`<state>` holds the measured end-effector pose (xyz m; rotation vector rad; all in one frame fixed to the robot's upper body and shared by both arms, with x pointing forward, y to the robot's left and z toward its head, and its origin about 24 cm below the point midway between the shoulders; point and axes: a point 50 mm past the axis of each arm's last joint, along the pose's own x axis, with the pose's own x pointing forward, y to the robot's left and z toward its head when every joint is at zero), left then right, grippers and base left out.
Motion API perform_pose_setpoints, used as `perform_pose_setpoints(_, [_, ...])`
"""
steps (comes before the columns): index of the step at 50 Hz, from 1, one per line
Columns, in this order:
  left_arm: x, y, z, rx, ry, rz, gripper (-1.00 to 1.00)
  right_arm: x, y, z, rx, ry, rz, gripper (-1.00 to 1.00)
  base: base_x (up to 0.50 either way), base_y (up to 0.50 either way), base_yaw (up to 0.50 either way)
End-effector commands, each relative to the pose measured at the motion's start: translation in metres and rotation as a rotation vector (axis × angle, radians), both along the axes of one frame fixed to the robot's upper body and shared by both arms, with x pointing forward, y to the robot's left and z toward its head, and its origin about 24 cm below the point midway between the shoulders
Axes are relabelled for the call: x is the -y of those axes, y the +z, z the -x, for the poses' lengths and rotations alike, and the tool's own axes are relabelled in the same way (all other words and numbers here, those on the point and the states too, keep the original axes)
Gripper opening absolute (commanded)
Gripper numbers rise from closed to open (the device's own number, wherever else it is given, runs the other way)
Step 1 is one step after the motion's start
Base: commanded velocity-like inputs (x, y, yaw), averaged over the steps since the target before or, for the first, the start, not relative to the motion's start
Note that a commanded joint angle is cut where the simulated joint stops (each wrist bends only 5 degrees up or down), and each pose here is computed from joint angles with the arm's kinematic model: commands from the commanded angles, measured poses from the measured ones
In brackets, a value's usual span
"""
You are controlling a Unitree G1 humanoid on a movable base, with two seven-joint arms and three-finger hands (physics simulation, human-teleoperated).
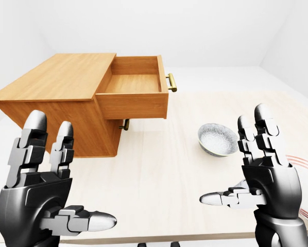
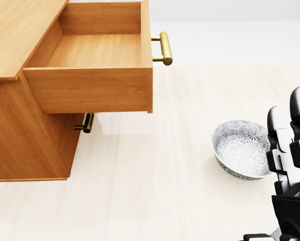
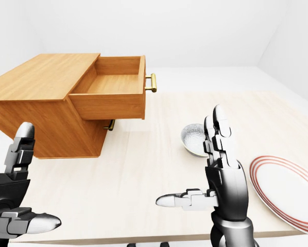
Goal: Put the ketchup in the top drawer of the cabinet.
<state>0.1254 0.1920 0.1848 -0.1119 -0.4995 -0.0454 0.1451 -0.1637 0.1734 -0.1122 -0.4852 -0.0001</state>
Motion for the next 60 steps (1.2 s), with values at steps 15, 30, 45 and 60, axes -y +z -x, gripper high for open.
perform_pose_setpoints(15, [-0.002,0.001,0.000,-0.003,0.001,0.004,1.00,0.001,-0.003,-0.002,-0.015,-0.002,-0.004,1.00,0.00,0.50,0.00])
perform_pose_setpoints(30, [-0.001,0.000,0.000,0.001,0.000,0.002,1.00,0.005,-0.003,-0.001,-0.003,0.027,-0.060,1.00,0.18,0.00,0.00])
perform_pose_setpoints(45, [-0.004,0.005,-0.001,0.022,0.003,0.016,1.00,0.018,0.008,0.015,0.011,-0.035,0.044,1.00,0.14,0.00,0.00])
perform_pose_setpoints(60, [-0.003,0.005,-0.002,0.036,0.015,0.005,1.00,0.082,0.062,0.045,0.026,-0.080,0.227,1.00,0.00,0.00,0.00])
